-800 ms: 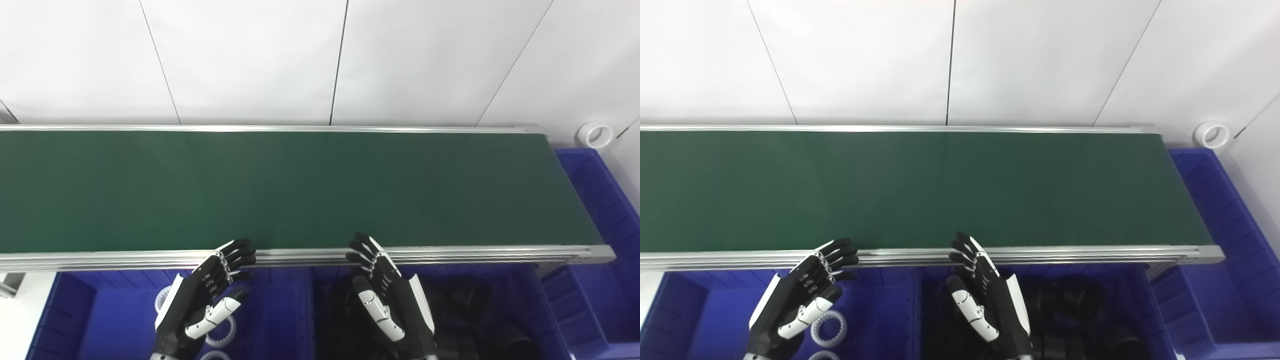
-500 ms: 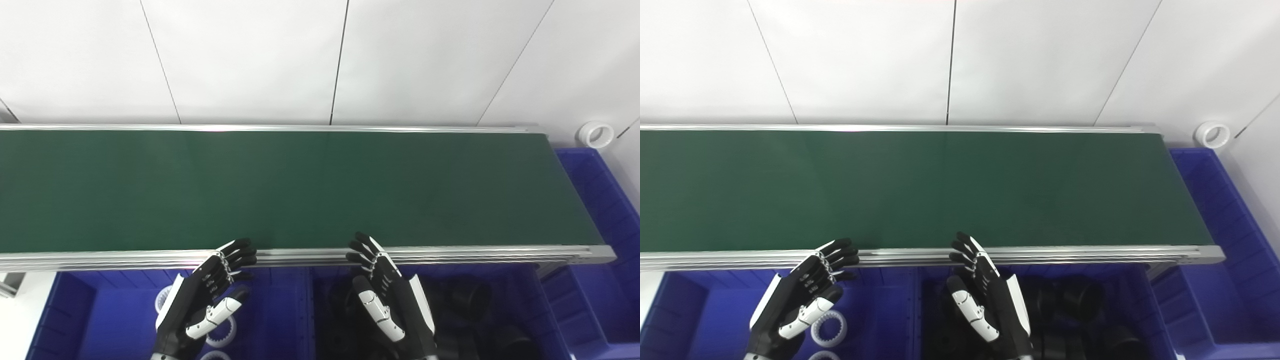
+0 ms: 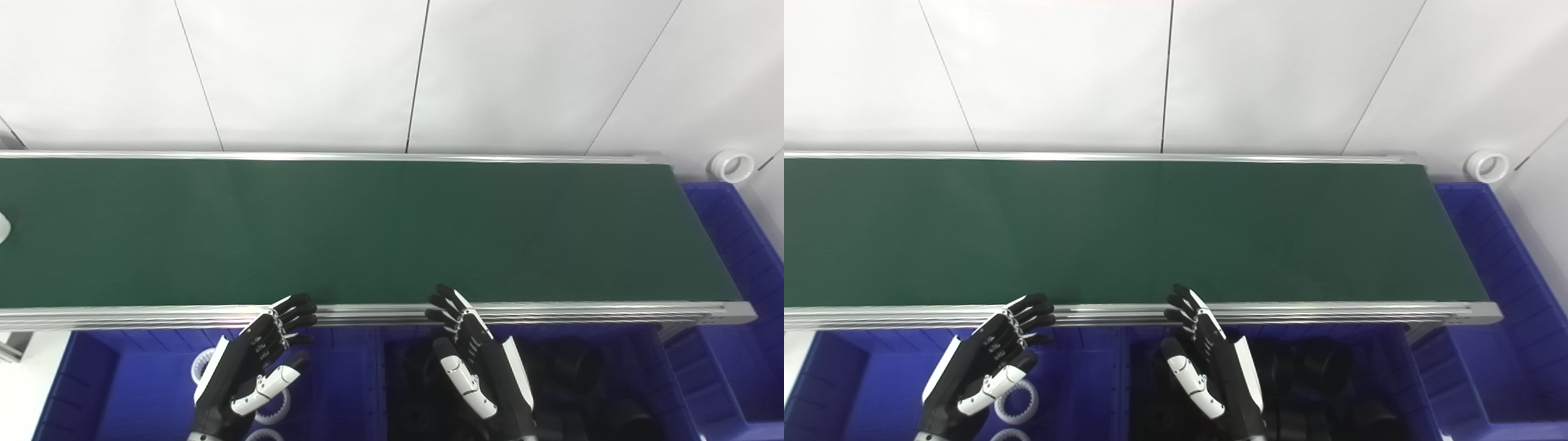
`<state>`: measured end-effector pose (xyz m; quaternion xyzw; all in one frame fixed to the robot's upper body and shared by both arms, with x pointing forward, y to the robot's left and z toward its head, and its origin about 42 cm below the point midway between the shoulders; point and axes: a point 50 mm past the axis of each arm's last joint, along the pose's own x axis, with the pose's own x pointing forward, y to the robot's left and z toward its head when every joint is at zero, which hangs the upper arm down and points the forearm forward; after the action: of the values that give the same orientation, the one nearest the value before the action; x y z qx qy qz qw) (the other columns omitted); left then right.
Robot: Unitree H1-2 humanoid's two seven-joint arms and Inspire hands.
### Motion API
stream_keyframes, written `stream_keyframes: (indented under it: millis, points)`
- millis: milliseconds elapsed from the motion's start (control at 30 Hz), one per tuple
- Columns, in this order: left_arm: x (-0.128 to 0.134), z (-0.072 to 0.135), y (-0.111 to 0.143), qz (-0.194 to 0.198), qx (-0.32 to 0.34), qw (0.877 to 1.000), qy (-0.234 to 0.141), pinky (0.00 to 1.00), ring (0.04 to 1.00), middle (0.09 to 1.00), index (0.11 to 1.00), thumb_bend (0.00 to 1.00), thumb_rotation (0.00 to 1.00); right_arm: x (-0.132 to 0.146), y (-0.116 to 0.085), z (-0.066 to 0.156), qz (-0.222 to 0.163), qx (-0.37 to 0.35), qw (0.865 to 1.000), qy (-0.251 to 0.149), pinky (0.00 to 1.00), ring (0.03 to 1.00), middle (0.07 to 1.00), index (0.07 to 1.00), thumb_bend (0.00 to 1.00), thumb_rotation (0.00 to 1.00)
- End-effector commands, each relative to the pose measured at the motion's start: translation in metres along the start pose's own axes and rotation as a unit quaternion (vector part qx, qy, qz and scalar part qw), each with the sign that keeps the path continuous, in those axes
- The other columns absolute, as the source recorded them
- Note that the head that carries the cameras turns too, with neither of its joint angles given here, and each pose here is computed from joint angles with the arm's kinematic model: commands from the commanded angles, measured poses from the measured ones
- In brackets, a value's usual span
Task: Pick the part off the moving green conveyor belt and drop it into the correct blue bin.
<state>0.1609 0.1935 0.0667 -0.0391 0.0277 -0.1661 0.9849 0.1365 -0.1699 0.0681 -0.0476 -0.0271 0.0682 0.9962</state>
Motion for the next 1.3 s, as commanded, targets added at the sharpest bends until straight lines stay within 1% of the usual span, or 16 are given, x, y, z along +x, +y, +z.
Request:
stream_keyframes:
  millis: [0, 300, 467, 767, 1267]
  points:
    - [0.0040, 0.0086, -0.0017, -0.004, 0.003, 0.999, -0.033, 0.68, 0.774, 0.795, 0.810, 0.74, 0.46, 0.0012, 0.0002, 0.0057, -0.001, 0.005, 1.000, -0.017, 0.73, 0.816, 0.861, 0.905, 0.48, 0.74]
    - [0.0028, 0.0082, -0.0018, -0.004, 0.001, 0.999, -0.033, 0.69, 0.785, 0.803, 0.813, 0.74, 0.46, 0.0004, -0.0001, 0.0057, -0.001, 0.004, 1.000, -0.018, 0.73, 0.816, 0.859, 0.904, 0.48, 0.74]
    - [0.0027, 0.0083, -0.0017, -0.005, 0.001, 0.999, -0.034, 0.69, 0.778, 0.796, 0.811, 0.72, 0.44, 0.0004, -0.0001, 0.0057, -0.001, 0.005, 1.000, -0.018, 0.73, 0.815, 0.859, 0.904, 0.49, 0.74]
    - [0.0020, 0.0088, -0.0020, -0.006, 0.000, 0.999, -0.034, 0.70, 0.787, 0.807, 0.816, 0.73, 0.45, -0.0001, -0.0003, 0.0062, -0.002, 0.005, 1.000, -0.018, 0.73, 0.813, 0.858, 0.904, 0.50, 0.75]
    - [0.0023, 0.0061, -0.0032, -0.005, -0.005, 0.999, -0.035, 0.69, 0.783, 0.801, 0.814, 0.71, 0.41, -0.0006, -0.0011, 0.0045, -0.004, 0.005, 1.000, -0.016, 0.72, 0.811, 0.855, 0.901, 0.49, 0.74]
